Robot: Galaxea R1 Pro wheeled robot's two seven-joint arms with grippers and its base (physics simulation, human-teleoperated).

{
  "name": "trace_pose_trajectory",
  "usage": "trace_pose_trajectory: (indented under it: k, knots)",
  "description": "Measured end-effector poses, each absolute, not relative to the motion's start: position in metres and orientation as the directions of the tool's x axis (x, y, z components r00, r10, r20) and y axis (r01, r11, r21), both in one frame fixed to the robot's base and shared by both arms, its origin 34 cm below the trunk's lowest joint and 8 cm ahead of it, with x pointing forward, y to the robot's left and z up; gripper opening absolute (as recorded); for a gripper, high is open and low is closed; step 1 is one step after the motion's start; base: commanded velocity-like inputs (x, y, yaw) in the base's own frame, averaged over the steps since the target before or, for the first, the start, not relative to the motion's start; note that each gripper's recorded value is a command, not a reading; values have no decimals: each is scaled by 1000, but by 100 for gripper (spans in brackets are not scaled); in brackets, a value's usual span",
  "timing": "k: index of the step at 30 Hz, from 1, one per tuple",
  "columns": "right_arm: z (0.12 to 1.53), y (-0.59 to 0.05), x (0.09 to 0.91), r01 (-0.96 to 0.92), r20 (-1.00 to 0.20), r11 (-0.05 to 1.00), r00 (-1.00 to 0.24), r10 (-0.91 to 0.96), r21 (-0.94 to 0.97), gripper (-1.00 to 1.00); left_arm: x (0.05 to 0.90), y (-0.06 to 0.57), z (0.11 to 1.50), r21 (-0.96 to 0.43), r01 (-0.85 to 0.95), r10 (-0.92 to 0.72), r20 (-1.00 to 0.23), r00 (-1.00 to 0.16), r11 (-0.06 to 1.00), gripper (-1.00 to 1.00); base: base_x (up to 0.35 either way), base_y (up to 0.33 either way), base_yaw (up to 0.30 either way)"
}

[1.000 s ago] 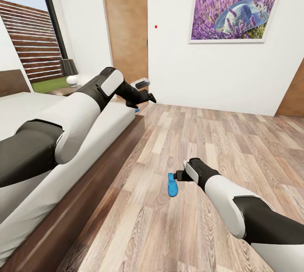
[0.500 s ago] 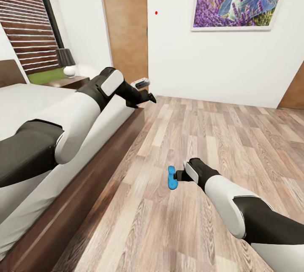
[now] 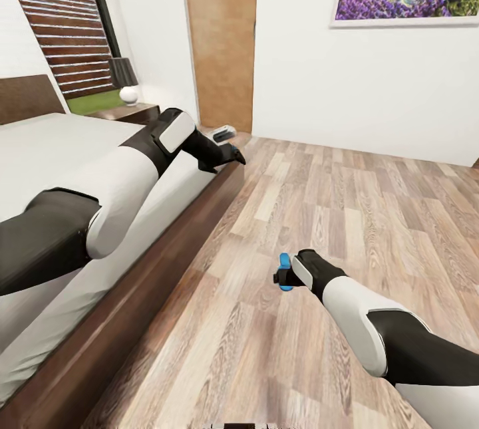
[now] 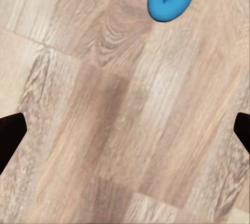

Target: In the bedroom, move the book from the bed onto either nightstand, and place the two sandals side by side next to the bed.

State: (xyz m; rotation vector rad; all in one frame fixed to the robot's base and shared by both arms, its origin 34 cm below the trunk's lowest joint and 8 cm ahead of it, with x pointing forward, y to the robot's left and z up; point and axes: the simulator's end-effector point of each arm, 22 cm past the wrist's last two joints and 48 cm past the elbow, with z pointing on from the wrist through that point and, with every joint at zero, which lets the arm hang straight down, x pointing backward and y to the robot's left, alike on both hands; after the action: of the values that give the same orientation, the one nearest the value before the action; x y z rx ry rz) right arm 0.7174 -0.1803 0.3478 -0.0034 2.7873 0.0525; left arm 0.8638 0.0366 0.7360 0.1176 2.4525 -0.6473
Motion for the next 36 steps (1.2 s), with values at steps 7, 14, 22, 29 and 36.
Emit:
trace_pose_trajectory:
  k: [7,14,22,29,36]
  knots:
    - [329,-180,712,-7,-319,999,-948,5,38,100,866,41,697,-428,190,-64,-512,-857,883,100,0,0,89]
    - [310,-180,707,-6,-292,999,-957,6,38,100,871,41,672,-433,177,-63,-485,-872,884,100,0,0,17]
    - [292,-180,702,-4,-265,999,-964,6,39,100,875,41,649,-439,164,-64,-459,-886,883,100,0,0,5]
    - [292,-180,703,-3,-270,999,-963,7,39,100,875,41,648,-440,163,-64,-457,-887,883,100,0,0,1]
    - [299,-180,721,7,-357,999,-934,21,39,100,874,41,647,-439,160,-65,-454,-889,884,100,66,0,0]
